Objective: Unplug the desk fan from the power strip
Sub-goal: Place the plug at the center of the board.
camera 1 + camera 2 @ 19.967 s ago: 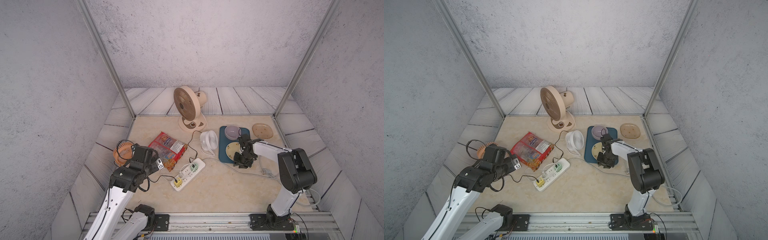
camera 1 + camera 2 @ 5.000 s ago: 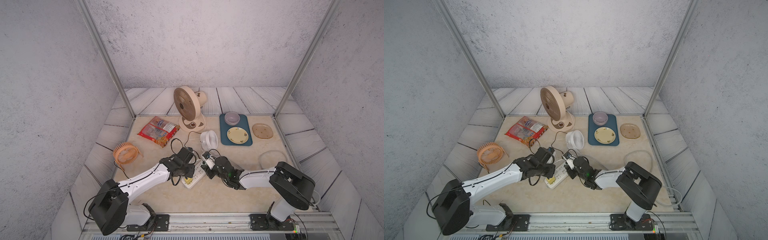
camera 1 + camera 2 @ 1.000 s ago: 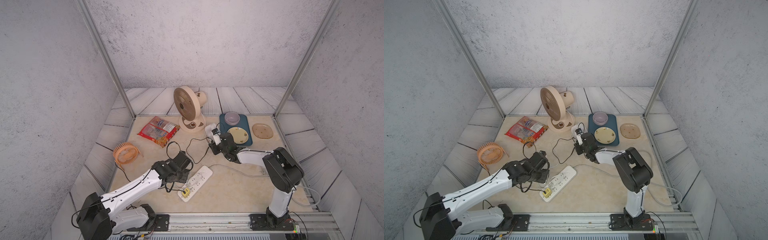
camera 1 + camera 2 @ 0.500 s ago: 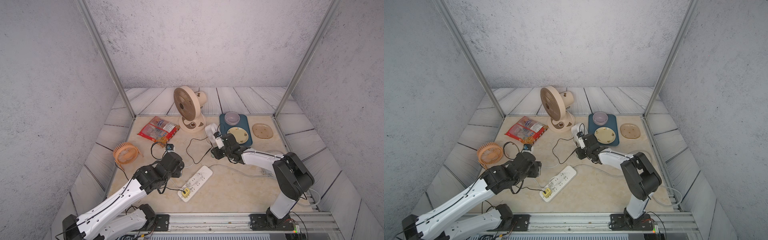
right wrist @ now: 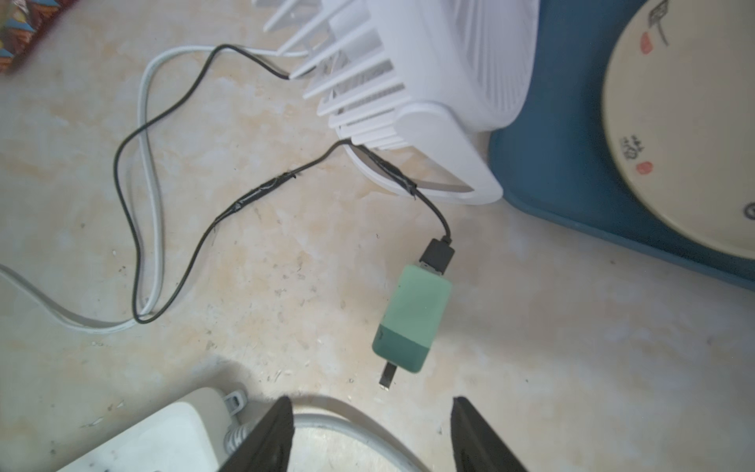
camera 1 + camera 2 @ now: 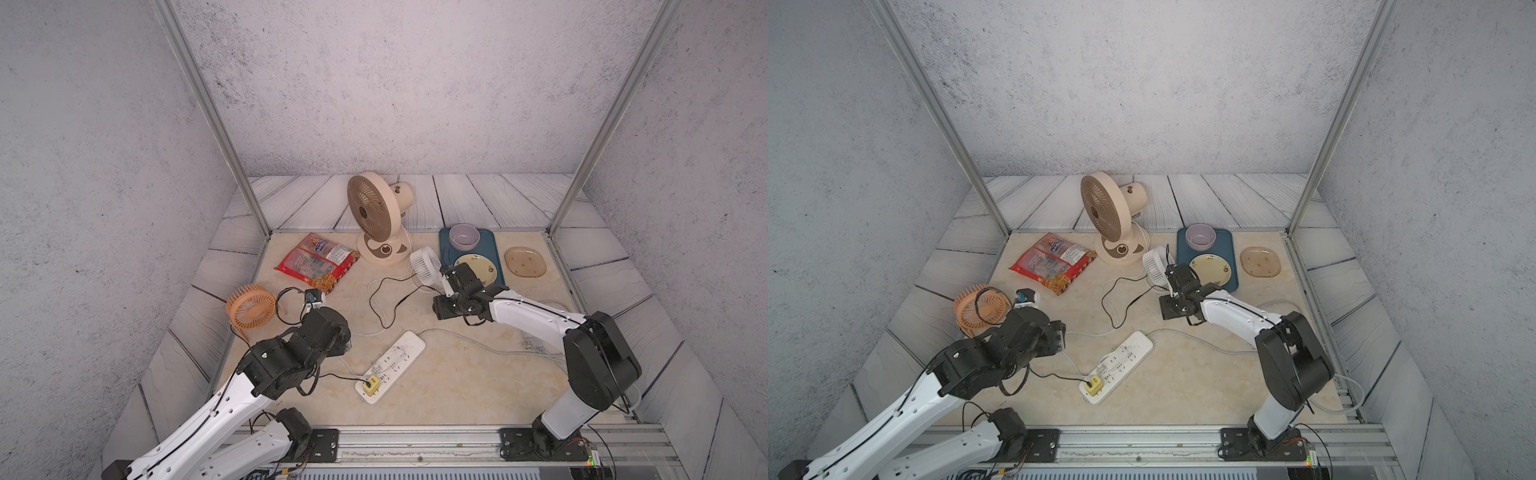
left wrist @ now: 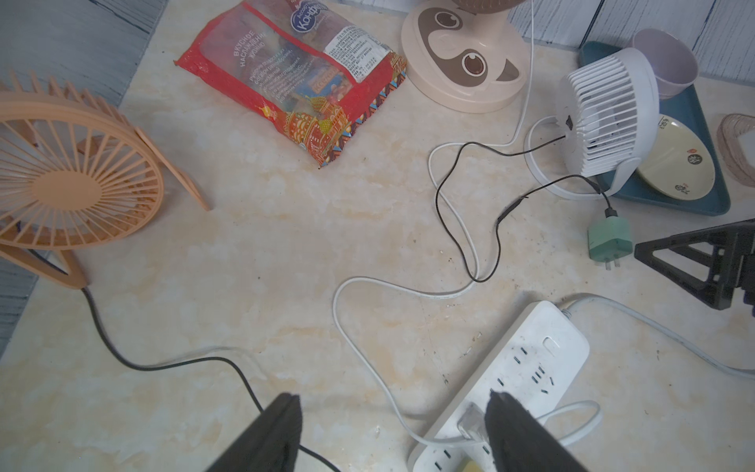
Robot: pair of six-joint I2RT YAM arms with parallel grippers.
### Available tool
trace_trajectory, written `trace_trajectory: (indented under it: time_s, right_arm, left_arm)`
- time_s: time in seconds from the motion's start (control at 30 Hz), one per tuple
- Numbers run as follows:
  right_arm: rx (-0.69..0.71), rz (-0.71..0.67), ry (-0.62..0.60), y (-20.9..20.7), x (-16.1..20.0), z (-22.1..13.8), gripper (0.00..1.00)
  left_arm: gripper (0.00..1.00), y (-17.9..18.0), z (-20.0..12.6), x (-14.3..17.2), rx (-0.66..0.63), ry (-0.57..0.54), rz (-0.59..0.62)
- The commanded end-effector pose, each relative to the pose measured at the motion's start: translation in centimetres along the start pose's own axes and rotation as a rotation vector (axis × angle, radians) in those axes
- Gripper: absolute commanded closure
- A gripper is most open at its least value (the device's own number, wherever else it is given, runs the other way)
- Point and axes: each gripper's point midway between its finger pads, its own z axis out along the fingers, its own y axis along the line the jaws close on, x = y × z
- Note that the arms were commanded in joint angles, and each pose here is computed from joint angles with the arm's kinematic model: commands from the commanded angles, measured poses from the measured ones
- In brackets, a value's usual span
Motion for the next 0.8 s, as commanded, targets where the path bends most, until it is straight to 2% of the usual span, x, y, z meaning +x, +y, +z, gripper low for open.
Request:
trace_trajectory:
  time_s: [0.0,0.1,0.17,0.33,0.43,0.53,0.67,0.77]
  right_arm:
    - [-0.012,-0.018,-0.03,0.5,-1.1,-3.0,0.34]
    - [-0.11,-0.064,-0.026,2.1,-0.6,-4.4,0.33]
    - [-0.231,-0.141,-0.034,4.4,0.1,-5.3,0.33]
    - [-0.567,-0.515,-0.084,12.4,4.0,-9.3,0.35]
    - [-0.693,-0.609,-0.087,15.3,5.8,-10.6,0.35]
    - [-0.741,-0.641,-0.067,17.0,6.7,-10.8,0.35]
    - [-0.753,-0.701,-0.015,18.6,8.2,-9.9,0.35]
    - [-0.741,-0.747,0.004,19.6,8.8,-8.9,0.36]
  left_arm:
    - [0.23,0.7,-0.9,0.8,0.006,0.042,-0.038]
    - [0.23,0.4,-1.1,1.6,0.041,0.074,-0.05]
    - [0.24,0.1,-1.2,2.3,0.074,0.101,-0.053]
    - [0.26,-1.3,-1.1,5.1,0.161,0.229,-0.031]
    - [0.29,-1.8,-1.1,6.5,0.198,0.293,-0.016]
    - [0.31,-2.2,-1.2,7.5,0.222,0.346,-0.011]
    - [0.35,-3.3,-1.1,9.2,0.293,0.42,-0.012]
    - [0.39,-3.5,-0.9,10.0,0.3,0.456,-0.026]
